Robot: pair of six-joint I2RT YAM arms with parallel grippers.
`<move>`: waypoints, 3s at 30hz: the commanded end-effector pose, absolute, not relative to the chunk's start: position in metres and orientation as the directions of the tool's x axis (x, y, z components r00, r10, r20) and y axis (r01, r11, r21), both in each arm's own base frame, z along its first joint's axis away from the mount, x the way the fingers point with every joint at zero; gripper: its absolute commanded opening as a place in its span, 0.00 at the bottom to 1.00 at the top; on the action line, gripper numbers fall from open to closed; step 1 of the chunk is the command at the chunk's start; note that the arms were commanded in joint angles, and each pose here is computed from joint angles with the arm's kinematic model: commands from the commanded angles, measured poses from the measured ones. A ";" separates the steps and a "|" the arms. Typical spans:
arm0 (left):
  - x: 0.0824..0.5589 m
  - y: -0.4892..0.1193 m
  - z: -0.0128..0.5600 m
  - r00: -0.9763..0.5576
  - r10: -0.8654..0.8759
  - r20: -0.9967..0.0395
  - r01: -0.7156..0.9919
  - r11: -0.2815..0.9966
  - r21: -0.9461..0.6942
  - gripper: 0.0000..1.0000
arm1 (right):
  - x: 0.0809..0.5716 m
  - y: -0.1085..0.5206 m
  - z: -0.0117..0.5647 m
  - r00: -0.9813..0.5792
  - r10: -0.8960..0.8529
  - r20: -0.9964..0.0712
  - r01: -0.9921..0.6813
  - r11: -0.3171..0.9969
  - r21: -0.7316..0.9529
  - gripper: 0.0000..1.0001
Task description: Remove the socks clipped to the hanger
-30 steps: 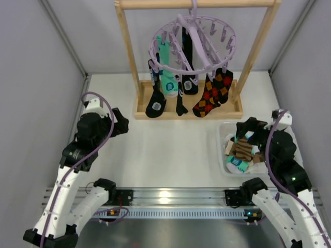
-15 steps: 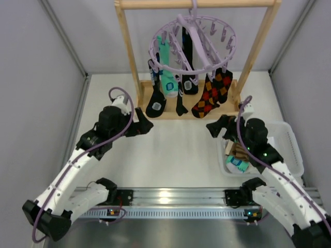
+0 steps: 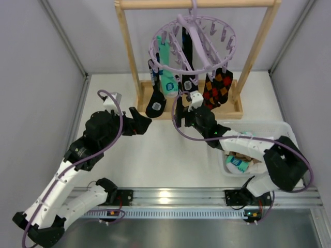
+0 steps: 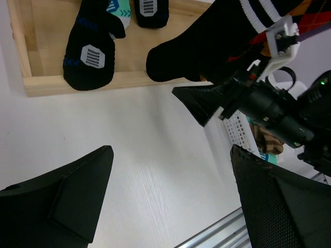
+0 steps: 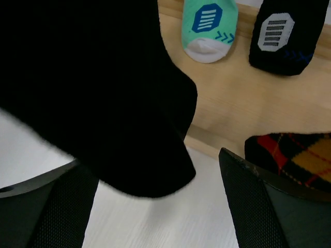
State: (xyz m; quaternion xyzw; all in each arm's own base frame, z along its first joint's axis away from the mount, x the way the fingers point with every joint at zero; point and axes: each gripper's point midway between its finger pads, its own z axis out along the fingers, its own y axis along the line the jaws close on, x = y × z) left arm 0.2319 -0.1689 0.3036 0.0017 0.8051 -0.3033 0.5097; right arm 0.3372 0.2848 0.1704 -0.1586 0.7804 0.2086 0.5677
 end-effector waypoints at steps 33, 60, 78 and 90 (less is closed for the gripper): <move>0.289 -0.252 0.439 -0.348 -0.310 -0.885 0.457 0.768 -0.449 0.98 | 0.254 0.297 0.254 -0.117 0.233 -0.965 -0.725 0.645 0.243 0.00; 0.355 -0.312 0.425 -0.275 -0.320 -0.907 0.417 0.810 -0.412 0.82 | 0.217 0.322 0.259 -0.173 0.221 -0.960 -0.807 0.527 0.267 0.00; 0.368 -0.316 0.419 -0.246 -0.280 -0.928 0.391 0.847 -0.359 0.09 | 0.216 0.330 0.248 -0.165 0.183 -0.969 -0.788 0.567 0.241 0.00; 0.361 -0.317 0.418 -0.261 -0.280 -0.924 0.410 0.834 -0.369 0.23 | 0.225 0.256 0.247 -0.178 0.130 -0.976 -0.586 0.782 0.211 0.00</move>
